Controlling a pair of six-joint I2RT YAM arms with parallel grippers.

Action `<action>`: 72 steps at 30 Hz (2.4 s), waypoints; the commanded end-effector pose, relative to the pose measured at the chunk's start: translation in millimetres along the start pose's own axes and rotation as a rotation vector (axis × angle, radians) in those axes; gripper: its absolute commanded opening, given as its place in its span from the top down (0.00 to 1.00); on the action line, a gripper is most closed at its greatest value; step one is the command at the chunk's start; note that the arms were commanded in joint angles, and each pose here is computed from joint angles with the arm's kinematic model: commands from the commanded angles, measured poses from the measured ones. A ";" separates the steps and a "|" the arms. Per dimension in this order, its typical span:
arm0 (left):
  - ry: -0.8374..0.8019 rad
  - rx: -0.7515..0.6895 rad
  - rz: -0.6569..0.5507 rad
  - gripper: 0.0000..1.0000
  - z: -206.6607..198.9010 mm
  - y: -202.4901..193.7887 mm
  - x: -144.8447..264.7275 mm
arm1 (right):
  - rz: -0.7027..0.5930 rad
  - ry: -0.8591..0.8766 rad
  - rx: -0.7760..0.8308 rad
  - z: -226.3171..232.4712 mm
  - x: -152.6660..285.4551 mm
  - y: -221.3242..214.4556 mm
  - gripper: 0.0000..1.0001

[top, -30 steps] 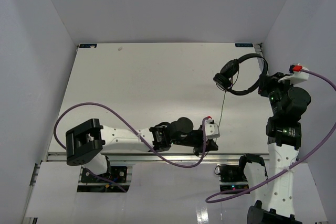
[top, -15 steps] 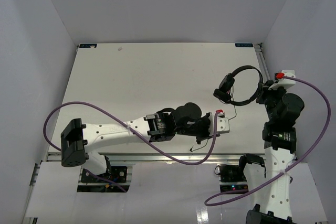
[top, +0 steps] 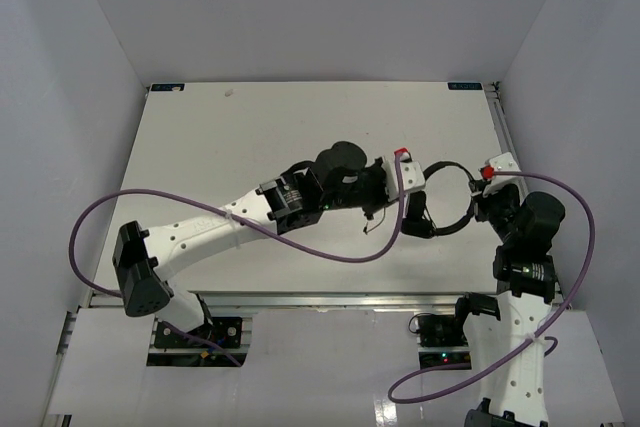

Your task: Wrap the headphones

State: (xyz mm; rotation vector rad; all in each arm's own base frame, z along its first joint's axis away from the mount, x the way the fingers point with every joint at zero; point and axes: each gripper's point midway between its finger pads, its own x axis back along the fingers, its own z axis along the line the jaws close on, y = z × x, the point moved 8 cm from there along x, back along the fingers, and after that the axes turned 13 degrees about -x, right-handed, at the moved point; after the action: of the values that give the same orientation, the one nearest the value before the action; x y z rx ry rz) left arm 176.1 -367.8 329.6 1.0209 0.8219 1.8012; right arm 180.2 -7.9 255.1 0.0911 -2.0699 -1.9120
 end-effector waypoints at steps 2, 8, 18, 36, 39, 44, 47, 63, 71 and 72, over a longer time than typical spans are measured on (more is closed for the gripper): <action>0.047 0.023 0.011 1.00 31.1 -16.8 -0.2 | -0.048 0.247 0.056 24.5 7.4 19.7 0.92; 0.078 0.082 0.023 1.00 37.7 -48.7 3.4 | -0.041 0.336 -0.056 35.5 11.4 35.7 0.92; 0.086 0.153 -0.165 1.00 32.1 -62.5 23.4 | 0.013 0.415 -0.379 44.0 6.0 67.9 0.92; 0.006 0.227 -0.475 0.69 16.9 -52.0 11.5 | 0.035 0.520 -0.681 50.6 0.1 109.1 0.92; -0.002 0.239 -0.506 0.60 11.0 -56.9 10.7 | 0.021 0.524 -0.703 50.4 0.1 116.7 0.92; -0.032 0.258 -0.565 0.49 2.5 -63.0 5.7 | -0.005 0.525 -0.709 49.8 1.2 129.0 0.92; -0.056 0.277 -0.583 0.47 -1.8 -69.5 -1.6 | -0.018 0.527 -0.711 49.2 2.1 137.0 0.92; 0.111 0.283 -0.571 0.39 -7.2 -90.3 15.4 | -0.040 0.533 -0.728 47.7 2.2 150.1 0.92; 0.246 0.285 -0.536 0.39 -10.2 -93.8 30.0 | -0.047 0.532 -0.728 47.0 -0.2 146.3 0.92; 0.209 0.292 -0.538 0.38 -13.4 -92.6 25.4 | -0.047 0.535 -0.731 47.0 -0.6 146.3 0.92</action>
State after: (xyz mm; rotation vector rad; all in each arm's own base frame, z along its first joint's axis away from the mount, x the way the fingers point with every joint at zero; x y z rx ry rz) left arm 191.0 -303.9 247.6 0.7264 1.3634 1.3605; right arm 196.2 50.5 378.4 0.3182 -0.9436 -2.2420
